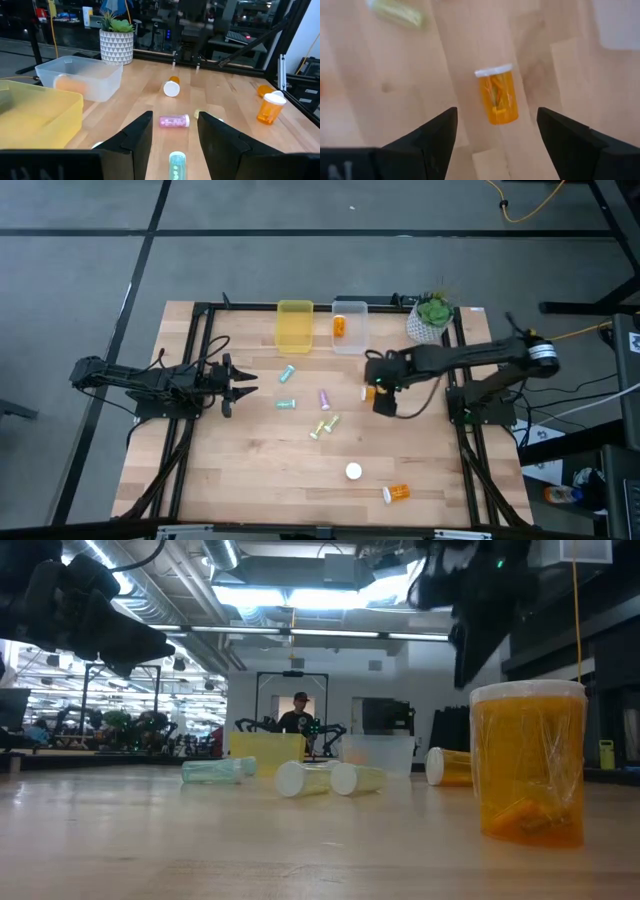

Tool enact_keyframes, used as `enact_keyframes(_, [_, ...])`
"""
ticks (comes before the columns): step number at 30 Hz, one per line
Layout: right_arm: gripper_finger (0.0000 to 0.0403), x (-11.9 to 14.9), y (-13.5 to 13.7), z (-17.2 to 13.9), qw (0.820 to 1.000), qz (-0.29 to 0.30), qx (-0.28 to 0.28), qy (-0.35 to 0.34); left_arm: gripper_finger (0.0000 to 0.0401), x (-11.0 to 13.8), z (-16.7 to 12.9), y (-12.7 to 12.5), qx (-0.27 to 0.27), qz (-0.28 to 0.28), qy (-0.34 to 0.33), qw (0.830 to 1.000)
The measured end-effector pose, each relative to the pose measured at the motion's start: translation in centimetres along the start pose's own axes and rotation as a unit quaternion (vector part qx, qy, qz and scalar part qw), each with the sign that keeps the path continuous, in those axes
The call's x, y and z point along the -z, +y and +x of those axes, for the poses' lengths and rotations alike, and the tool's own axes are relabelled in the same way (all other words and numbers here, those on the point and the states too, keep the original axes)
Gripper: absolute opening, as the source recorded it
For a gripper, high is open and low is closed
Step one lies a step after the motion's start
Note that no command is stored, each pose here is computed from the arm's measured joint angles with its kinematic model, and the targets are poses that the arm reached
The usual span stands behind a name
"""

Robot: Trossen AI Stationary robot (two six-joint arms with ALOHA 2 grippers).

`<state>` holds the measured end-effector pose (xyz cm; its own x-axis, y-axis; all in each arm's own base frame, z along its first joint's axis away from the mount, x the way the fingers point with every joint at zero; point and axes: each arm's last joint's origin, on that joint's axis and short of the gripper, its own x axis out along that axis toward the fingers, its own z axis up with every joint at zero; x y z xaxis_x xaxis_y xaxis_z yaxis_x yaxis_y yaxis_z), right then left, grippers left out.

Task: Pick and place medicine bottles into bin by pill shape (circle, oval)
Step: Put the orange capsule bottle into the transparent bin

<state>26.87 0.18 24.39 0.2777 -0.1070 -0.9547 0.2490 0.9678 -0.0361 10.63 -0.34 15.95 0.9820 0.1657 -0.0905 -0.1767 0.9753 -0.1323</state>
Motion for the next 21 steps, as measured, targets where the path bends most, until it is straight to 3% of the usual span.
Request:
enact_keyframes(8, [0.0275, -0.7, 0.7, 5.4, 0.994, -0.061, 0.040, 0.085, 0.0149, 0.0, 0.0, 0.0, 0.000, 0.001, 0.000, 1.000])
enact_keyframes(21, [0.0275, -1.3, 1.5, 11.3, 0.987, -0.095, 0.044, 0.123, 0.0149, 0.0, 0.0, 0.0, 0.000, 0.002, 0.000, 1.000])
